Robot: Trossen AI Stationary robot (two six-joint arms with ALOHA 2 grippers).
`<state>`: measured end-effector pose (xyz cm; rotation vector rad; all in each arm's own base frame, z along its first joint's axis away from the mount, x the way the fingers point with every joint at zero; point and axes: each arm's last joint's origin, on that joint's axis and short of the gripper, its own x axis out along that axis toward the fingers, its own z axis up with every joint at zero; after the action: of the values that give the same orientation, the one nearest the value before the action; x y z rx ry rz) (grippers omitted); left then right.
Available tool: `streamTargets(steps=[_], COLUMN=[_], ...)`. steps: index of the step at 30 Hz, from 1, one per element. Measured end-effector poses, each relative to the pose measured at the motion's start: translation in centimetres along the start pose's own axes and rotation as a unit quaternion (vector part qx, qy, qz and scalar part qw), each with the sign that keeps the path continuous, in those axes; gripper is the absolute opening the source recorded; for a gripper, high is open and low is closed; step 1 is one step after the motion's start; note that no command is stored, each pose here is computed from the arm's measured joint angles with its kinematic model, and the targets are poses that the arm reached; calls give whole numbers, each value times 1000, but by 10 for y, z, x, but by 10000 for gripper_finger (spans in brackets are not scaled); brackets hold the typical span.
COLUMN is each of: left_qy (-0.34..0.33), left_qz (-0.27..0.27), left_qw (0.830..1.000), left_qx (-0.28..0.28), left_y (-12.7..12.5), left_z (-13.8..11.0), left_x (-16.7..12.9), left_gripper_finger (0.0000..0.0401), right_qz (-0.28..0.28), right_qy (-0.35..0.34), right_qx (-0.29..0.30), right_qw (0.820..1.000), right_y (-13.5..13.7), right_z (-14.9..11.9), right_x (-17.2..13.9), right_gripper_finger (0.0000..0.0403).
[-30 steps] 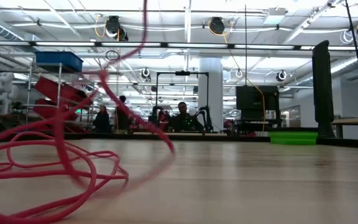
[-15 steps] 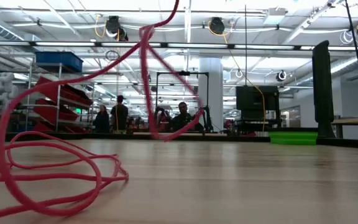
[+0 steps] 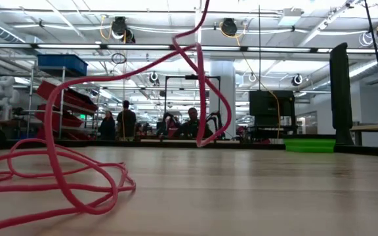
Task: Coil cords
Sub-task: Coil the red wire on the black spool
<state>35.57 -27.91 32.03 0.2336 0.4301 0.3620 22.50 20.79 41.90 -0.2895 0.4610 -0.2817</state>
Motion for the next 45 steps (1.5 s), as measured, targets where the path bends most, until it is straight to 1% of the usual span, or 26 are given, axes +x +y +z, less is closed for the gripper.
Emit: streamTargets(steps=[4, 7, 11, 17, 25, 31, 36, 45], left_qy=[10, 19, 32, 34, 34, 46, 43, 66], left_qz=[-5, -6, 4, 15, 16, 19, 14, 30], left_qw=[999, 999, 999, 999, 999, 999, 999, 996], left_qx=[-35, -48, -38, -39, -37, -15, -27, -55], left_y=[4, 3, -2, 1, 0, 1, 1, 7], left_z=[0, -3, -12, -13, -13, -17, -15, -21], left_x=[7, 15, 29, 37, 37, 33, 25, 28], left_gripper_finger=[112, 112, 112, 112, 112, 112, 112, 112], right_qz=[0, 0, 1, 1, 1, 1, 1, 2], right_qy=[0, 0, -1, -1, -1, 0, 1, 1], right_qx=[0, 1, 3, 4, 2, 1, 0, -1], right_qw=[1000, 1000, 1000, 1000, 1000, 1000, 1000, 1000], right_y=[0, 0, 0, 0, 0, 0, 0, 0], right_z=[0, 0, 0, 0, 0, 0, 0, 0], right_x=[0, 0, 0, 0, 0, 0, 0, 0], right_gripper_finger=[0, 0, 0, 0, 0, 0, 0, 0])
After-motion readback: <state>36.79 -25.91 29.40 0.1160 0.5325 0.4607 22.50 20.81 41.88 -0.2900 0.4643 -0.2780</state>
